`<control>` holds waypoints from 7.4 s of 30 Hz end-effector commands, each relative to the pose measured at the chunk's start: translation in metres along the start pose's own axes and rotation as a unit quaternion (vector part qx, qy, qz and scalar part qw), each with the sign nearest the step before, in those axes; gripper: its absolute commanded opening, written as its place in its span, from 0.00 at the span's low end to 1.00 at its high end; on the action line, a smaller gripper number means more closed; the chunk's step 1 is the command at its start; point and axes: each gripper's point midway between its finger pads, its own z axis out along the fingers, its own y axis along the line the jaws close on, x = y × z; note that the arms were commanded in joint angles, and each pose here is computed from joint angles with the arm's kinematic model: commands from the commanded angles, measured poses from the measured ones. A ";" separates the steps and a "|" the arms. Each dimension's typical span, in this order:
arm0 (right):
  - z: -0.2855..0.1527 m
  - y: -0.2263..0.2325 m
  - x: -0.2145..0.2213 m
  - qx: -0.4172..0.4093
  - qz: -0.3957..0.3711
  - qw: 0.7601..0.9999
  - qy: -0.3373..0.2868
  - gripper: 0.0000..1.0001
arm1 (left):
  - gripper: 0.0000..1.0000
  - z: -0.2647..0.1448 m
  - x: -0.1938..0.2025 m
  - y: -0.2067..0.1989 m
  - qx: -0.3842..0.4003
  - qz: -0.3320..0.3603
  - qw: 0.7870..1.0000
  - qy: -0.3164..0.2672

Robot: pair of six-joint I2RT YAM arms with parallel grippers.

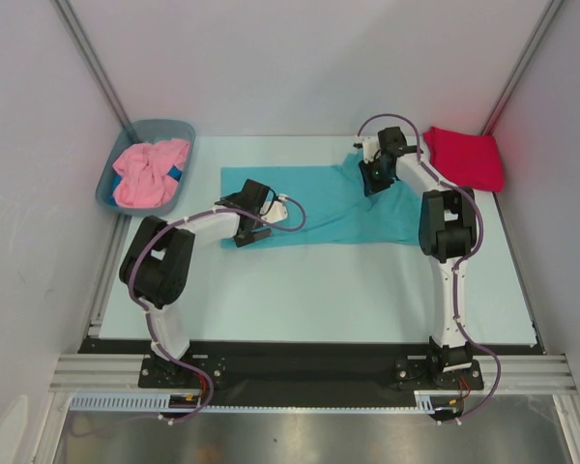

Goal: Fold and stack the t-shirts
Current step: Fold the tshirt

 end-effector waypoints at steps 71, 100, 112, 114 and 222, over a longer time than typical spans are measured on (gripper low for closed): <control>-0.036 0.025 -0.064 0.006 -0.055 0.995 -0.078 0.06 | 1.00 0.040 0.005 -0.005 0.054 -0.047 0.997 0.006; -0.015 0.029 -0.072 0.011 -0.100 0.992 -0.078 0.06 | 0.98 0.039 0.068 -0.017 0.132 -0.047 0.983 0.121; -0.006 0.015 -0.074 0.047 -0.113 0.990 -0.069 0.49 | 0.99 0.033 0.080 -0.011 0.122 -0.029 0.981 0.150; -0.014 0.010 -0.067 0.055 -0.112 0.990 -0.062 0.61 | 1.00 0.031 0.080 -0.005 0.112 -0.030 0.982 0.151; -0.108 -0.027 0.187 0.111 -0.485 0.841 0.210 0.53 | 0.98 -0.017 0.031 -0.038 0.099 0.202 0.969 -0.103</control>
